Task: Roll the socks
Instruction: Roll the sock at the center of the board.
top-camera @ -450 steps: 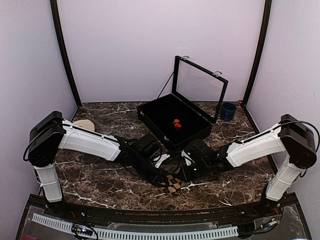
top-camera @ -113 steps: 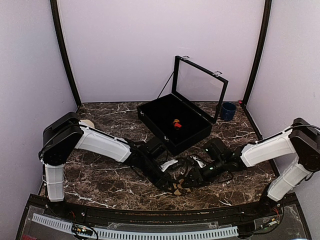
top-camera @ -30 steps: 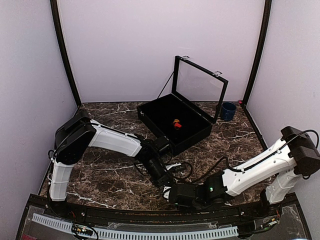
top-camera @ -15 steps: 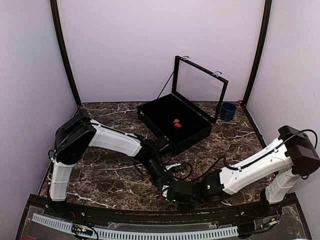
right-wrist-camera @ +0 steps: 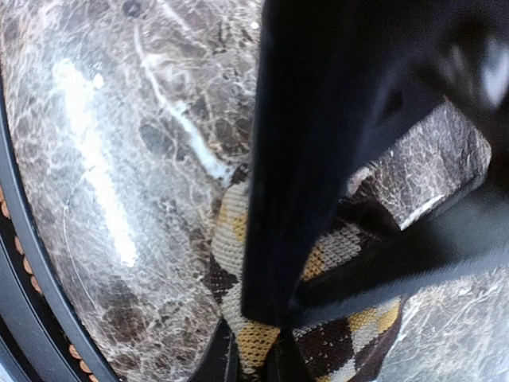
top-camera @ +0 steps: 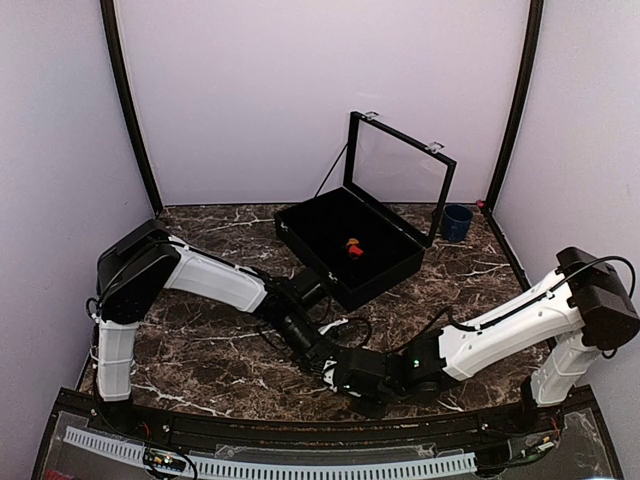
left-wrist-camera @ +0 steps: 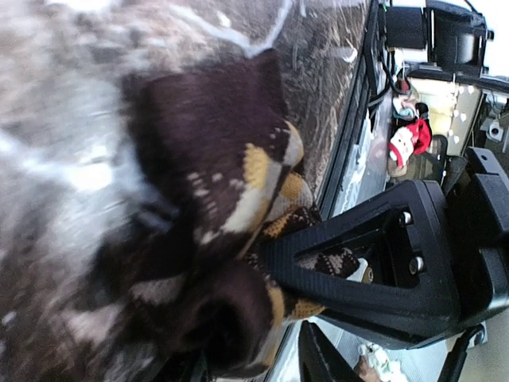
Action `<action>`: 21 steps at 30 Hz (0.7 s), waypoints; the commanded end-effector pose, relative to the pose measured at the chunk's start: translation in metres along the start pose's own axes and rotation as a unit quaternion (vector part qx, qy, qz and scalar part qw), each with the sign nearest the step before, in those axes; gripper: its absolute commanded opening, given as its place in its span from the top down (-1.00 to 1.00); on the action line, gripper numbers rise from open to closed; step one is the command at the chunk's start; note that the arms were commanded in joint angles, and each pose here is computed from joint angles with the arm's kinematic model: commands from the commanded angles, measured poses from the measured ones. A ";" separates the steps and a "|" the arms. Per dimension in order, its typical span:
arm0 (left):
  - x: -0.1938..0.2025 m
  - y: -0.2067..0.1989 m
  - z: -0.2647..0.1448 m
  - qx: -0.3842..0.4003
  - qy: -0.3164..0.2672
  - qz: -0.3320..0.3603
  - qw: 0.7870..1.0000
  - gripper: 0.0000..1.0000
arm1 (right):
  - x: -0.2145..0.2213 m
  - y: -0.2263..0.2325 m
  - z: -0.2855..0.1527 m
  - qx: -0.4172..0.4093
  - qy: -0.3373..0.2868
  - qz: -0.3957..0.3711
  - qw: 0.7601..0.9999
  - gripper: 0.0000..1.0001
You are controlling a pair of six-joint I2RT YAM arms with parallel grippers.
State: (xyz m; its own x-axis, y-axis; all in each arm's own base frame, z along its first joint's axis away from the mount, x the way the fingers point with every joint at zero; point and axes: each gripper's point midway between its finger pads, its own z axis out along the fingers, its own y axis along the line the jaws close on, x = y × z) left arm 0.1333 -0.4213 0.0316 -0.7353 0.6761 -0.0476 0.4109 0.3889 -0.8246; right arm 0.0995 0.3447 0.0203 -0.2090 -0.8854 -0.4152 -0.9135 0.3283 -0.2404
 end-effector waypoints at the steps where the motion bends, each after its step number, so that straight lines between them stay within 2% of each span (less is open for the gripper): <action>1: -0.001 0.030 -0.015 -0.063 -0.041 -0.042 0.996 0.14 | 0.029 0.005 0.011 -0.030 0.053 0.022 0.998 1.00; 15: -0.009 0.053 -0.042 -0.093 -0.113 -0.105 0.984 0.10 | 0.028 0.007 0.006 -0.042 0.046 0.058 0.996 1.00; 21: -0.006 0.064 -0.054 -0.099 -0.141 -0.128 0.977 0.10 | 0.028 0.008 0.003 -0.063 0.030 0.102 0.992 1.00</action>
State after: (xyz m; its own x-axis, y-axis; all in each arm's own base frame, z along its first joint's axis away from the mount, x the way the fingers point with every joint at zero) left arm 0.1829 -0.3893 0.0301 -0.8981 0.4365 -0.0528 0.3103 0.5444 -0.7793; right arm 0.1009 0.3467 0.0216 -0.3338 -0.8209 -0.4634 -0.8936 0.4321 -0.1217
